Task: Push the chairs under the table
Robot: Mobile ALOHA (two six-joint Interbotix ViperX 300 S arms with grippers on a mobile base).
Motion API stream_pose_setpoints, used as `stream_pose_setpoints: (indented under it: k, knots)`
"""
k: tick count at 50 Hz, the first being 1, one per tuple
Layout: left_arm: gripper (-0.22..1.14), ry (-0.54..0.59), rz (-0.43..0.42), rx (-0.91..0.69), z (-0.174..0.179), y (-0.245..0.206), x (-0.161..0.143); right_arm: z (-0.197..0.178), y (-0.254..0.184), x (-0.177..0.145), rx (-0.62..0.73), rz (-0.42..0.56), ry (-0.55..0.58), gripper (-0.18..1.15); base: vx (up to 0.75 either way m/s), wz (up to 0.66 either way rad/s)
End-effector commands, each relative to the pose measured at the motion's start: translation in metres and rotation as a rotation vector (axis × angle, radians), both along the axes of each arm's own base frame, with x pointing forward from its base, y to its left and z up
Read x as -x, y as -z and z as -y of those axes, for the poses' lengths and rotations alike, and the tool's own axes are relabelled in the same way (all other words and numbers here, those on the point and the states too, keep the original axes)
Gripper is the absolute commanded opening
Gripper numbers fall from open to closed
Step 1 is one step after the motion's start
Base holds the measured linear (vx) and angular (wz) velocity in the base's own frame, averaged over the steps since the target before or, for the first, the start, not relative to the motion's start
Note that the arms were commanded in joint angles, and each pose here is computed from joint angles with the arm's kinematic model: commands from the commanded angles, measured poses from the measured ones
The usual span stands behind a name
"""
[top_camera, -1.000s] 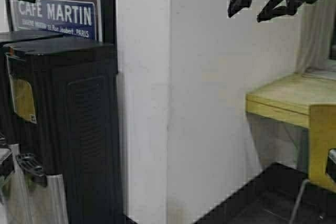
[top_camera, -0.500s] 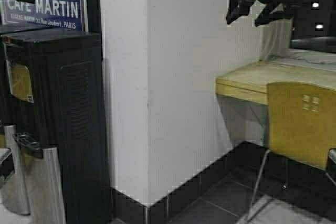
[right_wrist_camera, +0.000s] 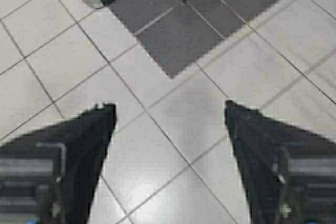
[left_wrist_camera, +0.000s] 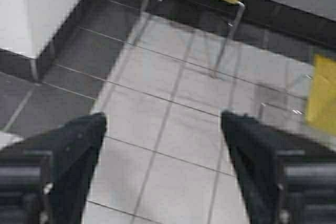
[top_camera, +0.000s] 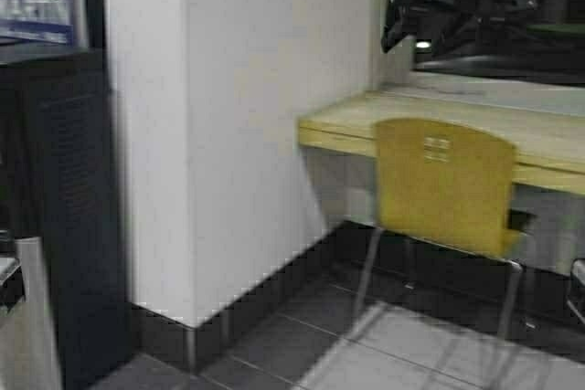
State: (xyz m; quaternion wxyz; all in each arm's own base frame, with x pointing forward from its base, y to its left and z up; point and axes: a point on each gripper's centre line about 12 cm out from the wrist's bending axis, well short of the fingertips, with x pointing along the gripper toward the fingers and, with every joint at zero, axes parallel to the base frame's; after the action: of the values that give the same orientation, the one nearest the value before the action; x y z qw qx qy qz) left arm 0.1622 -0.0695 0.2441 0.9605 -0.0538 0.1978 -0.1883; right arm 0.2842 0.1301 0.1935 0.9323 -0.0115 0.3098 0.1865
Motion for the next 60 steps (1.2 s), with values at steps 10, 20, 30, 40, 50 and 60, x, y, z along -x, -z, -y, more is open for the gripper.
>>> stream_pose_setpoints:
  k: [10, 20, 30, 40, 50, 60]
  knots:
    - [0.97, 0.0, 0.013, 0.008, 0.0, -0.003, 0.001, -0.005, 0.001, -0.013, 0.003, -0.008, 0.003, 0.95, -0.23, -0.46]
    - [0.97, 0.0, 0.011, 0.009, 0.0, 0.0, 0.001, -0.005, -0.002, -0.014, 0.005, -0.004, -0.001, 0.95, -0.17, -0.53]
    - [0.97, -0.003, -0.005, 0.002, 0.0, 0.003, -0.001, -0.006, -0.005, -0.016, 0.0, -0.003, 0.001, 0.95, -0.14, -0.4]
    - [0.97, -0.001, -0.01, -0.005, 0.001, 0.005, -0.002, -0.006, -0.001, -0.014, -0.016, -0.051, 0.019, 0.95, -0.1, -0.24]
    - [0.97, -0.002, 0.029, -0.034, 0.001, 0.003, -0.007, -0.007, 0.01, -0.014, -0.026, -0.114, 0.042, 0.95, -0.06, -0.15]
    - [0.97, -0.003, 0.043, -0.032, 0.001, 0.0, -0.008, -0.007, 0.017, -0.012, -0.01, -0.169, 0.044, 0.95, -0.04, -0.13]
